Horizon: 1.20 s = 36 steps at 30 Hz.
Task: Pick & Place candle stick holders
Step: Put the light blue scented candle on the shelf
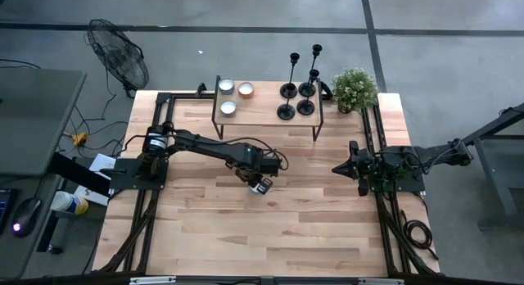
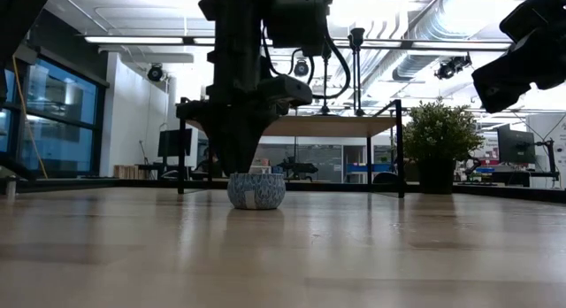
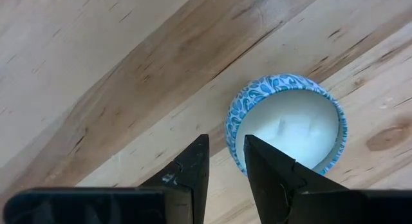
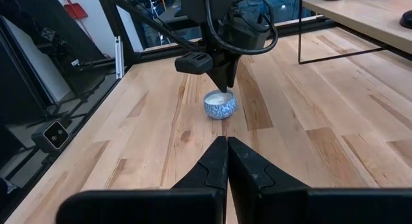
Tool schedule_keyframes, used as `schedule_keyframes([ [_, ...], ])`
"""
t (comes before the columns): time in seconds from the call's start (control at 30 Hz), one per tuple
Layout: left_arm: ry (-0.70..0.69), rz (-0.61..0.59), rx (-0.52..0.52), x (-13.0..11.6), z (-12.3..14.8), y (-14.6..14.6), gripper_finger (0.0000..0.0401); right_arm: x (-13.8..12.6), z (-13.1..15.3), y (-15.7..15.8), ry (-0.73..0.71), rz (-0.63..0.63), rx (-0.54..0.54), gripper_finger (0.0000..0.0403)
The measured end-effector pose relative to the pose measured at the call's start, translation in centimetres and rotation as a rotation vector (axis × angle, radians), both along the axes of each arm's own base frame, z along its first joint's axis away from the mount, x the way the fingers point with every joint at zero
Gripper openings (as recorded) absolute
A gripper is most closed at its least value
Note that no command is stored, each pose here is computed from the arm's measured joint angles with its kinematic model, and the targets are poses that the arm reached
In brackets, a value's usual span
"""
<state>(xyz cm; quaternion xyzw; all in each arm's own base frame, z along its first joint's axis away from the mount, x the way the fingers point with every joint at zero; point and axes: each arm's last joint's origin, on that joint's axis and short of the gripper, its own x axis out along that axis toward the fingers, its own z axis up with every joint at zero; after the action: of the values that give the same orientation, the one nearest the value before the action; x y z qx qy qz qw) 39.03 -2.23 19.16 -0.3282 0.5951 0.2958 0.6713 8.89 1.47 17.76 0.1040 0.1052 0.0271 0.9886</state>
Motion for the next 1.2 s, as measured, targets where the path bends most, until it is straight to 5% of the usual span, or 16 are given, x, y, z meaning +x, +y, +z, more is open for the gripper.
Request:
schedule_keyframes([
  [0.97, 0.031, -0.009, -0.016, 0.09, -0.81, -0.06, 0.0094, 0.00, 0.00, 0.00, 0.000, 0.000, 0.001, 0.0000],
  [1.2, 0.034, -0.012, -0.025, 0.06, -0.81, -0.08, 0.0044, 0.00, 0.00, 0.00, 0.000, 0.000, 0.000, 0.0000],
])
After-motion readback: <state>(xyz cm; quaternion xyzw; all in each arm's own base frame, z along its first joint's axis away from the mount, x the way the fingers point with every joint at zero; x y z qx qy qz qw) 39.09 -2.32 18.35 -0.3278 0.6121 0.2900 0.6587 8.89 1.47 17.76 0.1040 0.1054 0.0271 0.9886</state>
